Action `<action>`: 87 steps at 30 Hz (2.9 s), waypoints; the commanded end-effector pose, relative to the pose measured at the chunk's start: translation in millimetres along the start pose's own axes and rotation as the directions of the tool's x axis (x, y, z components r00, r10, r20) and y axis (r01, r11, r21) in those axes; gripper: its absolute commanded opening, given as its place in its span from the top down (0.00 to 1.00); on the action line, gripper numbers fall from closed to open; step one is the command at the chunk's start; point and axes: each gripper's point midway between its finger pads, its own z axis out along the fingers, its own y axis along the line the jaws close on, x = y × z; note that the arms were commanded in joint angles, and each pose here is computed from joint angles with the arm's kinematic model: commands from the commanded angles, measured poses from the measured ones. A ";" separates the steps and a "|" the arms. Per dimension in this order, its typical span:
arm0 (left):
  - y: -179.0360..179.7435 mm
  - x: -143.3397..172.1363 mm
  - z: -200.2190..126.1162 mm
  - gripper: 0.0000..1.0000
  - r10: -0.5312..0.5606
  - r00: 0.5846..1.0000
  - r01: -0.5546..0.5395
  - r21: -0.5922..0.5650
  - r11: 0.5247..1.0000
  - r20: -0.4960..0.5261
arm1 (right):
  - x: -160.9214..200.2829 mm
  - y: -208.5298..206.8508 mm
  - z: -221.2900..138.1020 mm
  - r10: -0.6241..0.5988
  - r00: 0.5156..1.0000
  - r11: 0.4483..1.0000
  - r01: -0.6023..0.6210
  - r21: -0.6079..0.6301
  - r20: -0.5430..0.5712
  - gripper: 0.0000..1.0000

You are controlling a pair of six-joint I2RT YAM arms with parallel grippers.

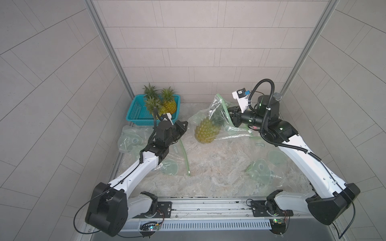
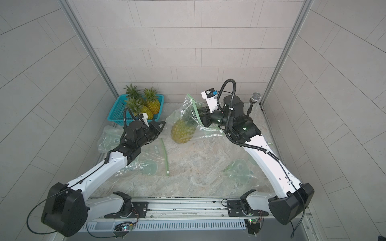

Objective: Open the zip-top bag and take out the pineapple
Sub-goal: Pick up the pineapple from the zipper food storage bag.

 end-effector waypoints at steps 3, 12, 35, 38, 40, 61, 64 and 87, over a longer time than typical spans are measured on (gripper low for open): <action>15.3 1.3 -6.5 1.00 0.093 0.996 -0.092 -0.071 0.993 0.007 | -49.8 30.8 -28.4 -0.105 0.975 0.993 0.115 -0.042 0.194 1.00; 54.7 8.3 -12.3 1.00 0.212 0.977 -0.211 -0.193 0.958 -0.015 | -54.3 33.2 -46.1 -0.141 0.952 0.989 0.146 0.001 0.272 1.00; 77.7 19.2 -9.5 1.00 0.324 0.938 -0.343 -0.209 0.916 -0.121 | -70.6 39.2 -89.1 -0.193 0.880 0.981 0.165 0.100 0.434 1.00; 80.6 18.6 -9.2 1.00 0.330 0.936 -0.350 -0.214 0.912 -0.125 | -73.9 39.2 -94.2 -0.203 0.868 0.979 0.168 0.117 0.454 1.00; 81.8 20.2 -8.3 1.00 0.338 0.931 -0.361 -0.212 0.908 -0.137 | -75.9 41.5 -96.9 -0.209 0.862 0.978 0.174 0.117 0.462 1.00; 97.6 12.9 -3.6 1.00 0.352 0.921 -0.386 -0.275 0.881 -0.164 | -86.6 64.0 -131.4 -0.257 0.821 0.966 0.221 0.131 0.511 1.00; 104.2 11.8 -3.3 1.00 0.323 0.933 -0.357 -0.295 0.886 -0.159 | -85.6 64.6 -133.1 -0.261 0.820 0.965 0.224 0.134 0.510 1.00; 117.0 3.3 -4.3 1.00 0.317 0.934 -0.356 -0.326 0.876 -0.166 | -86.5 85.5 -153.1 -0.278 0.779 0.957 0.274 0.093 0.562 1.00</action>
